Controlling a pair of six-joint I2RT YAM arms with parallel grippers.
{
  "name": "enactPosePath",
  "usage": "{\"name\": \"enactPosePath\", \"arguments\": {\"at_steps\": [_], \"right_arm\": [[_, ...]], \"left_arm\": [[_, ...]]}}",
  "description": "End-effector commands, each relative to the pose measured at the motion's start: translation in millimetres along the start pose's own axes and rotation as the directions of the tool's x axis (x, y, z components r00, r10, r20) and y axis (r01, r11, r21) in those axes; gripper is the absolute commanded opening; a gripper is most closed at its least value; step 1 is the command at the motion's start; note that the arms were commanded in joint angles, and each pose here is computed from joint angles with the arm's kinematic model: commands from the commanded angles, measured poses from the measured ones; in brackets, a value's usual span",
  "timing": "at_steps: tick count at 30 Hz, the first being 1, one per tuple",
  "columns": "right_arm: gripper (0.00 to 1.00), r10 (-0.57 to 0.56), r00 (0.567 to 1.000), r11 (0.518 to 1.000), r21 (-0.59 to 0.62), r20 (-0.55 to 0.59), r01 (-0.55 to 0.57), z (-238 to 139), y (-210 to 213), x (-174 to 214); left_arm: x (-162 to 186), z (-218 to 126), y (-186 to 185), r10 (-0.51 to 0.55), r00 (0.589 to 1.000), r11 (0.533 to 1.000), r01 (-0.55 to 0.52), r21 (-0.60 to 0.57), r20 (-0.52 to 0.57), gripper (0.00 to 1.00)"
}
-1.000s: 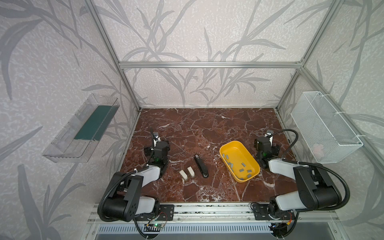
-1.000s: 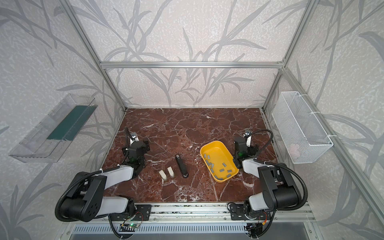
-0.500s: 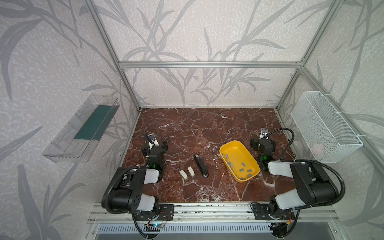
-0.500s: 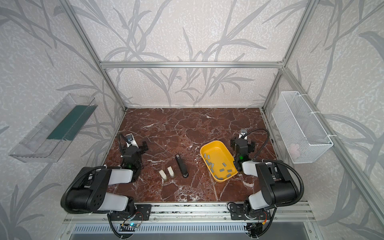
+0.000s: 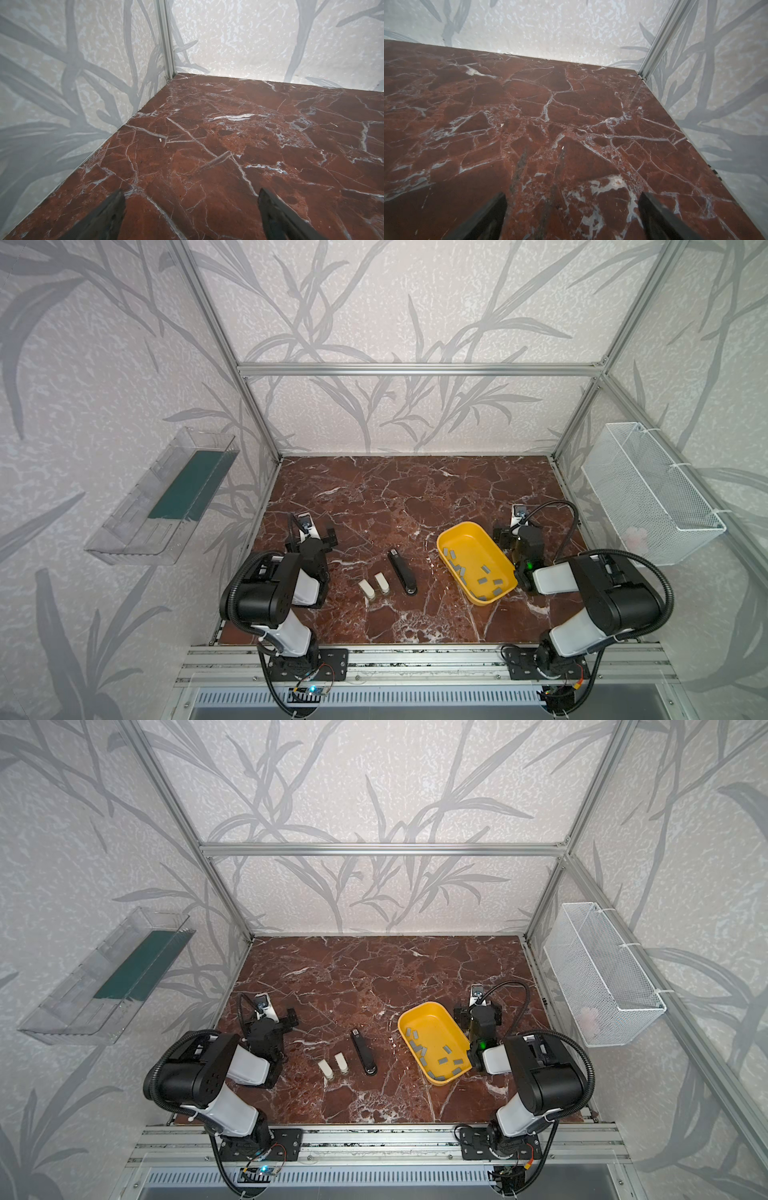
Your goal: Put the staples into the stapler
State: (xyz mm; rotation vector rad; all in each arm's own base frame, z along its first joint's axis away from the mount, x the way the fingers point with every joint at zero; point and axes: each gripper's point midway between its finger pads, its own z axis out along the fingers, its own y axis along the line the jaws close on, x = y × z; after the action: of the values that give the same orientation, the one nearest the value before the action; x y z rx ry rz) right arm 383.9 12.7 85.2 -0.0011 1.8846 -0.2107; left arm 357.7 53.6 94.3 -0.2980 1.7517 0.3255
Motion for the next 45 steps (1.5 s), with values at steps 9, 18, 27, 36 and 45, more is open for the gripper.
{"name": "enactPosePath", "arguments": {"at_steps": [9,18,27,36,45], "right_arm": [[0.99,-0.023,0.999,0.999,-0.023,0.047,0.024,3.7,7.5,-15.1],[0.99,-0.023,0.999,0.999,-0.025,0.047,0.024,4.2,7.9,-15.3],[0.99,-0.038,0.997,0.999,-0.018,0.066,0.04,0.0,9.6,-15.8],[0.99,-0.042,0.997,0.999,-0.005,0.062,0.043,-0.8,10.5,-15.5],[0.99,-0.048,0.996,0.999,-0.012,0.071,0.049,-0.1,11.6,-16.8]], "left_arm": [[-13.0,24.7,-7.4,0.028,0.997,0.999,-0.03,-0.018,-0.071,0.99],[-12.8,24.5,-7.4,0.03,0.997,0.999,-0.031,-0.017,-0.065,0.99],[-12.4,24.5,-7.0,0.03,0.997,0.999,-0.032,-0.018,-0.067,0.99],[-12.6,24.6,-6.8,0.03,0.997,0.999,-0.032,-0.018,-0.066,0.99],[-13.0,24.6,-7.2,0.029,0.997,0.999,-0.03,-0.017,-0.065,0.99]]}}
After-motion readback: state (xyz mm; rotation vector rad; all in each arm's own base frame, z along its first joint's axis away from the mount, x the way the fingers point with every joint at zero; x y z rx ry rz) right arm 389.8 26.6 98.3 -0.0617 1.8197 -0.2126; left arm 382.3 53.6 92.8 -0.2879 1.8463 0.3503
